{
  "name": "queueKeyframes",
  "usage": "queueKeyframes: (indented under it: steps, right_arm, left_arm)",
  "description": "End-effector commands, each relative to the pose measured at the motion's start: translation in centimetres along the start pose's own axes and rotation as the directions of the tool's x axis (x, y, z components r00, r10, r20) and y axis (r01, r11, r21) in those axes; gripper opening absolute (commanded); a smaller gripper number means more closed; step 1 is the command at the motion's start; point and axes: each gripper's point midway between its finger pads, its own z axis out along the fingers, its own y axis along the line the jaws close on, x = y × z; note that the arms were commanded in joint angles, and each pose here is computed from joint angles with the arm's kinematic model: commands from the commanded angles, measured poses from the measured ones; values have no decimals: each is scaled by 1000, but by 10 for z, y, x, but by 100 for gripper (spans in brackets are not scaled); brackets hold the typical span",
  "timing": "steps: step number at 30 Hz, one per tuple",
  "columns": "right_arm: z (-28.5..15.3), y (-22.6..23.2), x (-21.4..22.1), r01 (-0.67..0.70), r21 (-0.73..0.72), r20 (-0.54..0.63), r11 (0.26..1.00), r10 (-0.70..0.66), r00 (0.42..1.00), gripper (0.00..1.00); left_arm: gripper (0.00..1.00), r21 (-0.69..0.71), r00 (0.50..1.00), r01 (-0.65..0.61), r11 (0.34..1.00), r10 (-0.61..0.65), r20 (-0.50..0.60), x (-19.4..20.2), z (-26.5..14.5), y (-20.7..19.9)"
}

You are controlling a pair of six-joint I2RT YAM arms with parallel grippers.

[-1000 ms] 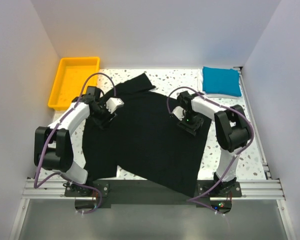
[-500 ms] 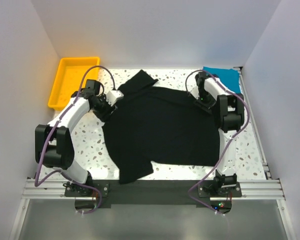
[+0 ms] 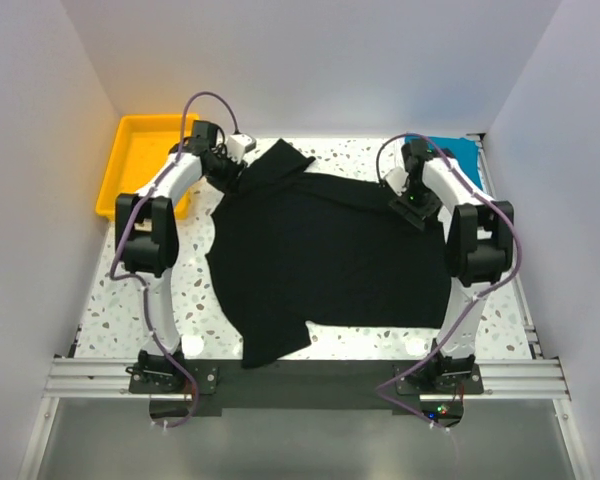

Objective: Fold and stack the t-shirts
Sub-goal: Flatten the tshirt out

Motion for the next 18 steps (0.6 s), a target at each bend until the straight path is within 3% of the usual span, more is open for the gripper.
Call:
queueKeyframes:
  steps: [1, 5, 9, 18]
  right_arm:
    - [-32, 13, 9, -35, -31, 60, 999, 37, 997, 63]
    - [-26, 33, 25, -32, -85, 26, 996, 34, 999, 52]
    - [-3, 57, 48, -9, -136, -46, 991, 3, 999, 47]
    - [28, 107, 90, 20, -231, -140, 973, -54, 989, 38]
  left_arm:
    - [42, 8, 999, 34, 999, -34, 26, -17, 18, -1]
    - [40, -24, 999, 18, 1000, -19, -37, 5, 30, 2]
    - [34, -33, 986, 1, 999, -6, -164, 52, 33, -3]
    - [27, -49, 950, 7, 999, -22, -313, 140, -15, -19]
